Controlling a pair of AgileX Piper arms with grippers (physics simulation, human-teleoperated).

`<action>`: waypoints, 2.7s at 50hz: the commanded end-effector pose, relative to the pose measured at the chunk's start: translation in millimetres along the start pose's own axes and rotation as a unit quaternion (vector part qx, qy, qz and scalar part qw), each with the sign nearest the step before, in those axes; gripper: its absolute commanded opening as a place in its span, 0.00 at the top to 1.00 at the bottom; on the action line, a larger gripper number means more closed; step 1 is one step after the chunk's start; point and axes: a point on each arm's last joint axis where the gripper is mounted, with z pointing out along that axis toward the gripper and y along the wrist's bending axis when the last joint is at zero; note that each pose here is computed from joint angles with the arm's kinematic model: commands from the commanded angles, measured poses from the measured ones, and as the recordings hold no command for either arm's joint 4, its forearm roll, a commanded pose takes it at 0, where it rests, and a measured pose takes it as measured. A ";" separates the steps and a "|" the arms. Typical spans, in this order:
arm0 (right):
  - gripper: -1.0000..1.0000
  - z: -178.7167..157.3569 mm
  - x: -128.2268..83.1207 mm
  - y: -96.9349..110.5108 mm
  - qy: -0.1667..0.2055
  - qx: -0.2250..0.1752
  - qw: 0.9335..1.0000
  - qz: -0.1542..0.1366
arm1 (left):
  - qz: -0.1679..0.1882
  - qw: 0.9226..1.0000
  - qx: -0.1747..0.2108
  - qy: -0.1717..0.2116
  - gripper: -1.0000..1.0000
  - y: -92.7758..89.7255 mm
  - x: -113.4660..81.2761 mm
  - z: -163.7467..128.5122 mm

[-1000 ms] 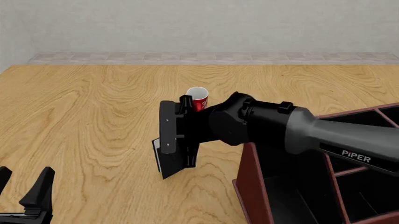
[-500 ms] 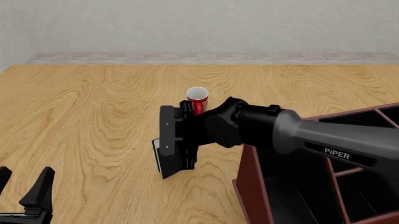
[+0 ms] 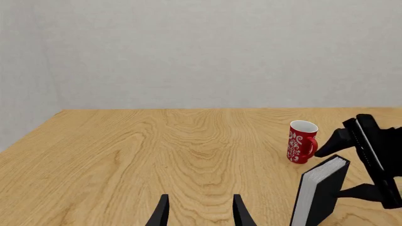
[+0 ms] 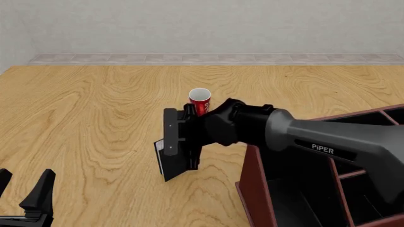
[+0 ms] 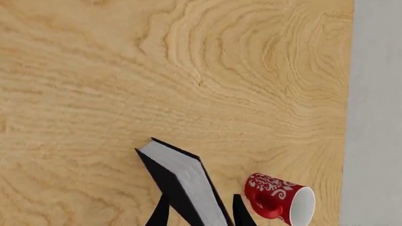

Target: Pick up the book and place it in the left compartment of the caddy.

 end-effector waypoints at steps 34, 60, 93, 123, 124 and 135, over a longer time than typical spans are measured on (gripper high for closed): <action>1.00 14.2 9.9 11.2 0.025 -0.033 0.999 0.015 | 0.000 1.000 0.000 0.000 0.00 0.0 -0.4 0.0; 1.00 -71.2 -11.5 5.8 -0.008 -0.009 1.000 -0.026 | 0.000 1.000 0.000 0.000 0.00 0.0 -0.4 0.0; 1.00 -181.4 -64.7 -9.1 -0.021 -0.044 0.980 0.192 | 0.000 1.000 0.000 0.000 0.00 0.0 -0.4 0.0; 1.00 -232.0 -48.1 1.9 0.007 -0.058 0.941 0.332 | 0.000 1.000 0.000 0.000 0.00 0.0 -0.4 0.0; 1.00 -233.1 -47.7 2.5 0.007 -0.058 0.940 0.336 | 0.000 1.000 0.000 0.000 0.00 0.0 -0.4 0.0; 1.00 -244.1 -45.5 14.0 0.003 -0.063 0.922 0.382 | 0.000 1.000 0.000 0.000 0.00 0.0 -0.4 0.0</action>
